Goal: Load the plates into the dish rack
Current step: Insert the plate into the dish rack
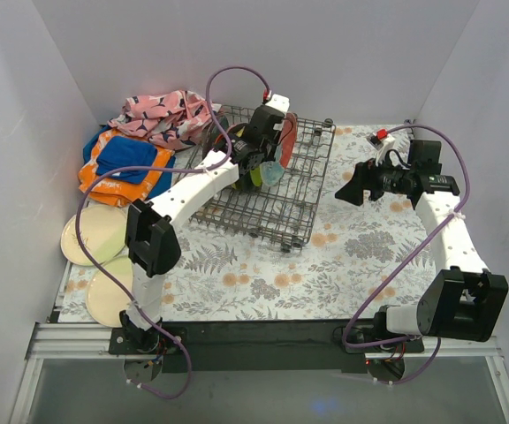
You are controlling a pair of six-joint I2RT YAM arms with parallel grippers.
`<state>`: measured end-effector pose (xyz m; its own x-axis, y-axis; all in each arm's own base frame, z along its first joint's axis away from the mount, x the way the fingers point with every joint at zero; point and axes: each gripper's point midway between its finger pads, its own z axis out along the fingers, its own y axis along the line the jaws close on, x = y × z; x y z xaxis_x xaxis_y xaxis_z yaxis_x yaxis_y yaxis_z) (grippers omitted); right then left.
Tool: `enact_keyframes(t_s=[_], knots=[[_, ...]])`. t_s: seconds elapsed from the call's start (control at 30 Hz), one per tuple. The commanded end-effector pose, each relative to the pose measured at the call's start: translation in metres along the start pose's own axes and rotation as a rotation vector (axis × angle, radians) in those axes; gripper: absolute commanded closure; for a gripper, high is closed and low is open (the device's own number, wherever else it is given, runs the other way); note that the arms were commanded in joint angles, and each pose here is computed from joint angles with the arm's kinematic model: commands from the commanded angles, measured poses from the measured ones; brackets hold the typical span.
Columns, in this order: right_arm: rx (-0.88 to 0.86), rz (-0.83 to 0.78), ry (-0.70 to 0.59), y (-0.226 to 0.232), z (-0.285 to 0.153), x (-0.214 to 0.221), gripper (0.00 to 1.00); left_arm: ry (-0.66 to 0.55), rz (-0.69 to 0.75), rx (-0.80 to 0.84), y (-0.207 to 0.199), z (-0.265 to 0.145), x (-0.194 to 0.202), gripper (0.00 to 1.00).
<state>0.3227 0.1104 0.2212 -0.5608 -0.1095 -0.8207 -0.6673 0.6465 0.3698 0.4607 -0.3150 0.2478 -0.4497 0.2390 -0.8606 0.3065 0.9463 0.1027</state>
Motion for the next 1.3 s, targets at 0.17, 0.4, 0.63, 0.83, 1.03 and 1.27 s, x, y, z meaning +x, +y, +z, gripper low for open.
enact_keyframes(t_s=[0.17, 0.4, 0.63, 0.83, 1.03, 1.27], knots=[[0.000, -0.007, -0.003, 0.000, -0.002, 0.005, 0.13, -0.280, -0.061, -0.146, 0.032, -0.034, -0.092, 1.00], [0.003, -0.002, 0.002, 0.000, -0.002, 0.008, 0.13, -0.257, -0.040, -0.160, 0.029, -0.020, -0.081, 1.00], [0.005, 0.003, 0.007, -0.001, -0.002, 0.011, 0.13, -0.233, -0.030, -0.178, 0.026, -0.008, -0.067, 1.00], [0.004, 0.004, 0.006, -0.001, -0.003, 0.012, 0.13, -0.220, -0.023, -0.199, 0.027, 0.001, -0.059, 1.00], [-0.001, 0.009, 0.008, -0.001, -0.002, 0.014, 0.13, -0.183, -0.010, -0.195, 0.023, 0.012, -0.042, 1.00], [-0.003, 0.010, 0.009, 0.000, -0.002, 0.015, 0.13, -0.118, -0.033, -0.132, 0.008, 0.024, -0.015, 1.00]])
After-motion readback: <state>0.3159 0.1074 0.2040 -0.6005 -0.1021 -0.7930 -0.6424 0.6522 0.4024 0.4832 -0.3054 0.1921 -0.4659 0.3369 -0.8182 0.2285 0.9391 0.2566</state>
